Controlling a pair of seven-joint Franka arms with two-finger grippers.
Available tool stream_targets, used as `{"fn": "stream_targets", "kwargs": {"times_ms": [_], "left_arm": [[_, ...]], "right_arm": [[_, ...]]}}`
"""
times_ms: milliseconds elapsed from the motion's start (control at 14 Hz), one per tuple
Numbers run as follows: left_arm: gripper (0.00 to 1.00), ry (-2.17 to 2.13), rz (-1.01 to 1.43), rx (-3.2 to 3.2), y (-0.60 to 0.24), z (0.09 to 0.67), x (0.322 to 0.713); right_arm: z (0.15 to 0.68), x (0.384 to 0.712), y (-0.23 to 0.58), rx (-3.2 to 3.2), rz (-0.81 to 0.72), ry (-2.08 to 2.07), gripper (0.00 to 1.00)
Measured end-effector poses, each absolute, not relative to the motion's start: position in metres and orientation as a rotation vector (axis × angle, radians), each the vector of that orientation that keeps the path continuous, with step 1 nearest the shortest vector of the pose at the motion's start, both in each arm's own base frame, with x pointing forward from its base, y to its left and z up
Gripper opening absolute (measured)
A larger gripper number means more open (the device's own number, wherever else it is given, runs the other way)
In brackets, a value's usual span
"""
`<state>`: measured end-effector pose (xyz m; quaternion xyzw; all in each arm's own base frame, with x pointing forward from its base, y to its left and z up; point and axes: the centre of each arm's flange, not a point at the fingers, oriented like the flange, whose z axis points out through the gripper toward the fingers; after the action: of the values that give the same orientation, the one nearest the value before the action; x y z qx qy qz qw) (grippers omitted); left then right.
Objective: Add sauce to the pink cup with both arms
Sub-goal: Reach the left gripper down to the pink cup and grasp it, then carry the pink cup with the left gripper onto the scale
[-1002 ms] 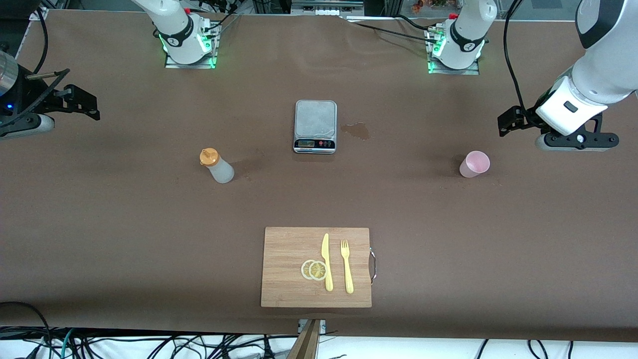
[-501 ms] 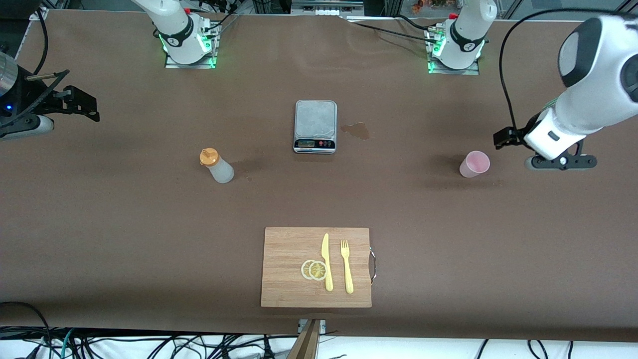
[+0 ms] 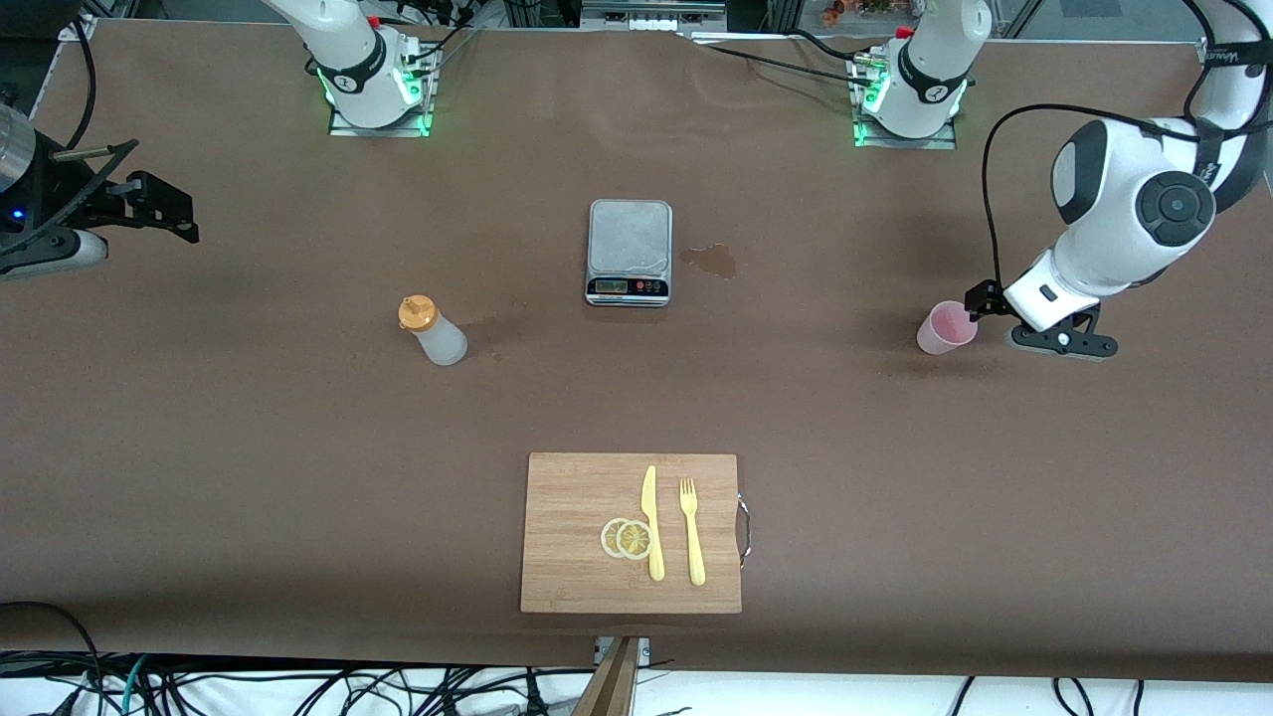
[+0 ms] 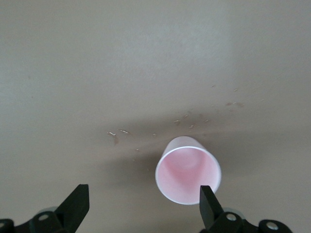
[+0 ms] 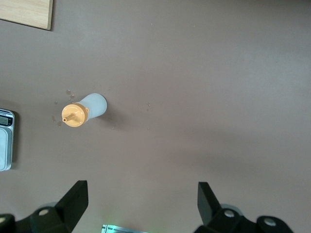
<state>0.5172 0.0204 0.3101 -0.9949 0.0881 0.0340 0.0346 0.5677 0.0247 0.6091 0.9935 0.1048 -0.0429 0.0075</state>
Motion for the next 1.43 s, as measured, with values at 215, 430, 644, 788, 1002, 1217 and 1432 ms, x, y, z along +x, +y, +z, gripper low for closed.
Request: {"fn": "stream_targets", "kwargs": {"times_ms": [215, 430, 644, 788, 1002, 1217, 1432], "left_arm": [[0.98, 0.299, 0.111, -3.062, 0.027, 0.282, 0.513], [0.75, 0.302, 0.167, -3.072, 0.028, 0.255, 0.508], [0.44, 0.304, 0.172, -3.078, 0.028, 0.243, 0.508], [0.21, 0.304, 0.171, -3.081, 0.028, 0.238, 0.508], [0.04, 0.331, 0.156, -3.078, 0.019, 0.242, 0.510], [0.04, 0.362, 0.137, -3.075, 0.009, 0.248, 0.513], [0.04, 0.390, 0.126, -3.121, -0.042, 0.274, 0.516]], "right_arm": [[0.609, 0.568, 0.025, 3.107, -0.134, 0.328, 1.00], [0.609, 0.568, 0.025, 3.107, -0.134, 0.327, 1.00], [0.609, 0.568, 0.025, 3.107, -0.134, 0.327, 1.00], [0.609, 0.568, 0.025, 3.107, -0.134, 0.327, 1.00], [0.609, 0.568, 0.025, 3.107, -0.134, 0.327, 1.00], [0.609, 0.568, 0.025, 3.107, -0.135, 0.327, 1.00], [0.609, 0.568, 0.025, 3.107, -0.135, 0.327, 1.00]]}}
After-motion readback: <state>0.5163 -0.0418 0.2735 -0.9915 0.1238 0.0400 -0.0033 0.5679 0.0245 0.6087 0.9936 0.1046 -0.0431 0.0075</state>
